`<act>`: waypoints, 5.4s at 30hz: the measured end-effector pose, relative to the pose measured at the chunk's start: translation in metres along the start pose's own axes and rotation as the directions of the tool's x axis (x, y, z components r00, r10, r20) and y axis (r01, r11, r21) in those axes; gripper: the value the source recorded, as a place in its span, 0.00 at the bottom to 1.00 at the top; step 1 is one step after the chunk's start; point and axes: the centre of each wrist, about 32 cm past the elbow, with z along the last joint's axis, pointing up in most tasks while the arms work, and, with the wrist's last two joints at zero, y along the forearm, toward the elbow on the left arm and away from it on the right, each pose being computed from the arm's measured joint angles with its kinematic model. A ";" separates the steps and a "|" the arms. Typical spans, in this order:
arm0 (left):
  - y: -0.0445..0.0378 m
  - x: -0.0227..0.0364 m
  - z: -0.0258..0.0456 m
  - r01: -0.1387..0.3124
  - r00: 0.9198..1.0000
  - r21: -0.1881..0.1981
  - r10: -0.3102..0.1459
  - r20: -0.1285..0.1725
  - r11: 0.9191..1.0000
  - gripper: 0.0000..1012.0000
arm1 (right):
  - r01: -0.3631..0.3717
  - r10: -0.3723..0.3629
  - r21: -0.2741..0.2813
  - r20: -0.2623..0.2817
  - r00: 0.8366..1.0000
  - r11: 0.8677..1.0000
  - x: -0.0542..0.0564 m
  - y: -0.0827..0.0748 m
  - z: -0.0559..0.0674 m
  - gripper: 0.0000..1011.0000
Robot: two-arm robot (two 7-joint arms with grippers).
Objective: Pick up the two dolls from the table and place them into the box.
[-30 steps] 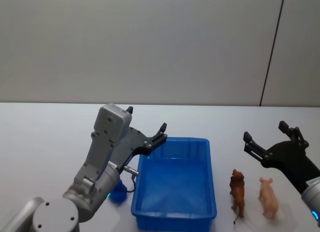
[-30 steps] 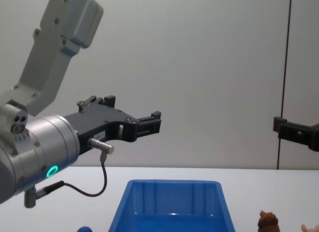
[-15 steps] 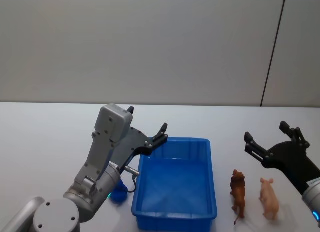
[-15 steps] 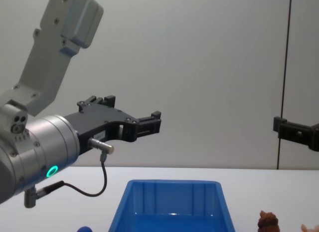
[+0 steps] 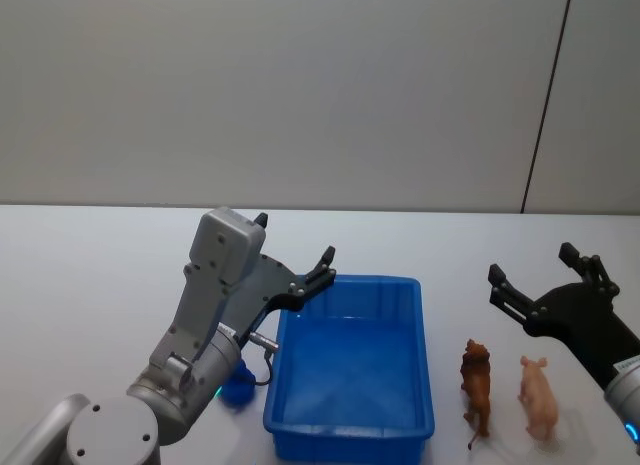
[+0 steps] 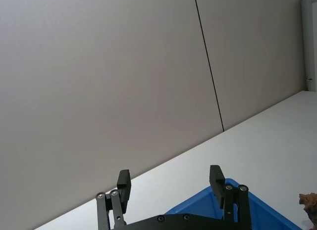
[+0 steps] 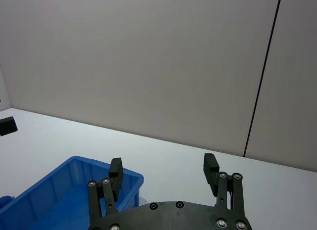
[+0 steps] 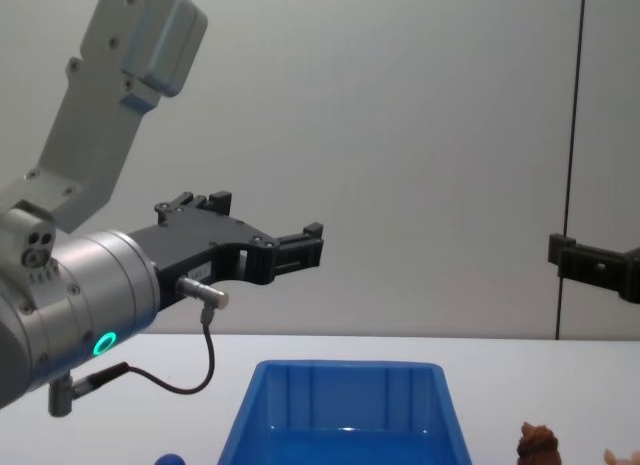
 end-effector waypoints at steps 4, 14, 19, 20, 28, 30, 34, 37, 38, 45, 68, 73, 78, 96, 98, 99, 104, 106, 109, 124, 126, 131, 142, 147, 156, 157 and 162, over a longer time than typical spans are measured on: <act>0.0000 0.0000 0.0000 0.000 1.000 0.000 0.000 0.000 1.000 0.99 | 0.005 -0.005 -0.001 0.001 1.000 1.000 0.000 0.000 0.000 0.99; 0.0000 0.0000 0.0000 0.000 1.000 0.000 0.000 0.000 1.000 0.99 | 0.069 -0.068 -0.044 0.017 0.998 0.997 -0.002 -0.002 -0.003 0.99; 0.0000 0.0000 0.0000 0.000 1.000 0.000 0.000 0.000 1.000 0.99 | 0.111 -0.109 -0.086 0.028 0.994 0.990 -0.003 -0.004 -0.007 0.99; 0.0000 0.0000 0.0000 0.000 1.000 0.000 0.000 0.000 1.000 0.99 | 0.111 -0.109 -0.086 0.028 0.994 0.990 -0.003 -0.004 -0.007 0.99; 0.0000 0.0000 0.0000 0.000 1.000 0.000 0.000 0.000 1.000 0.99 | 0.176 -0.171 -0.177 0.043 0.984 0.968 -0.007 -0.010 -0.016 0.99; 0.0000 0.0000 0.0000 0.000 1.000 0.000 0.000 0.000 1.000 0.99 | 0.184 -0.179 -0.192 0.044 0.983 0.964 -0.007 -0.011 -0.017 0.99; 0.0000 0.0000 0.0000 0.000 1.000 0.000 0.000 0.000 1.000 0.99 | 0.202 -0.196 -0.233 0.047 0.979 0.951 -0.010 -0.014 -0.022 0.99; 0.0000 0.0000 0.0000 0.000 1.000 0.000 0.000 0.000 1.000 0.99 | 0.208 -0.203 -0.254 0.048 0.978 0.945 -0.011 -0.016 -0.025 0.99; 0.0000 0.0000 0.0000 0.000 1.000 0.000 0.000 0.000 1.000 0.99 | 0.210 -0.205 -0.260 0.049 0.978 0.943 -0.011 -0.016 -0.026 0.99; 0.0000 0.0000 0.0000 0.000 1.000 0.000 0.000 0.000 1.000 0.99 | 0.226 -0.223 -0.320 0.048 0.974 0.920 -0.015 -0.018 -0.035 0.99; 0.0000 0.0000 0.0000 0.000 1.000 0.000 0.000 0.000 1.000 0.99 | 0.209 -0.208 -0.414 0.046 0.977 0.886 -0.022 -0.017 -0.066 0.96; 0.0000 0.0000 0.0000 0.000 1.000 0.000 0.000 0.000 1.000 0.99 | 0.198 -0.198 -0.425 0.045 0.979 0.883 -0.024 -0.016 -0.071 0.86; 0.0000 0.0000 0.0000 0.000 1.000 0.000 0.000 0.000 1.000 0.99 | 0.193 -0.192 -0.433 0.044 0.980 0.881 -0.025 -0.014 -0.075 0.72; 0.0000 0.0000 0.0000 0.000 1.000 0.000 0.000 0.000 1.000 0.99 | 0.219 -0.210 -0.435 0.068 0.975 0.874 -0.026 -0.012 -0.077 0.38; 0.0000 0.0000 0.0000 0.000 1.000 0.000 0.000 0.000 1.000 0.99 | 0.224 -0.213 -0.422 0.074 0.974 0.879 -0.026 -0.012 -0.074 0.38; 0.0000 0.0000 0.0000 0.000 1.000 0.000 0.000 0.000 1.000 0.99 | 0.226 -0.213 -0.411 0.079 0.974 0.883 -0.026 -0.012 -0.072 0.38; 0.0000 0.0000 0.0000 0.000 1.000 0.000 0.000 0.000 1.000 0.99 | 0.226 -0.208 -0.370 0.088 0.974 0.901 -0.026 -0.011 -0.065 0.38; 0.0000 0.0000 0.0000 0.000 1.000 0.000 0.000 0.000 1.000 0.99 | 0.215 -0.197 -0.347 0.087 0.976 0.913 -0.026 -0.010 -0.061 0.38; 0.0000 0.0000 0.0000 0.000 1.000 0.000 0.000 0.000 1.000 0.99 | 0.196 -0.178 -0.321 0.084 0.980 0.927 -0.025 -0.009 -0.056 0.38; 0.0000 0.0000 0.0000 0.000 1.000 0.000 0.000 0.000 1.000 0.99 | 0.024 -0.016 -0.211 0.042 0.999 0.977 -0.028 0.006 -0.034 0.38; 0.0000 0.0000 0.0000 0.000 1.000 0.000 0.000 0.000 1.000 0.99 | -0.007 0.015 -0.198 0.036 0.999 0.980 -0.029 0.009 -0.031 0.38; 0.0000 0.0000 0.0000 0.000 1.000 0.000 0.000 0.000 1.000 0.99 | -0.087 0.093 -0.178 0.021 0.995 0.980 -0.034 0.019 -0.028 0.38; 0.0000 0.0000 0.0000 0.000 1.000 0.000 0.000 0.000 1.000 0.99 | -0.244 0.246 -0.173 -0.009 0.969 0.954 -0.052 0.049 -0.027 0.38; 0.0000 0.0000 0.0000 0.000 1.000 0.000 0.000 0.000 1.000 0.99 | -0.287 0.288 -0.183 -0.021 0.957 0.940 -0.060 0.061 -0.028 0.47; 0.0000 0.0000 0.0000 0.000 1.000 0.000 0.000 0.000 1.000 0.99 | -0.313 0.313 -0.199 -0.033 0.949 0.929 -0.067 0.075 -0.030 0.75; 0.0000 0.0000 0.0000 0.000 1.000 0.000 0.000 0.000 1.000 0.99 | -0.310 0.309 -0.201 -0.034 0.950 0.929 -0.068 0.076 -0.030 0.81; 0.0000 0.0000 0.0000 0.000 1.000 0.000 0.000 0.000 1.000 0.99 | -0.281 0.281 -0.205 -0.029 0.959 0.938 -0.068 0.077 -0.031 0.93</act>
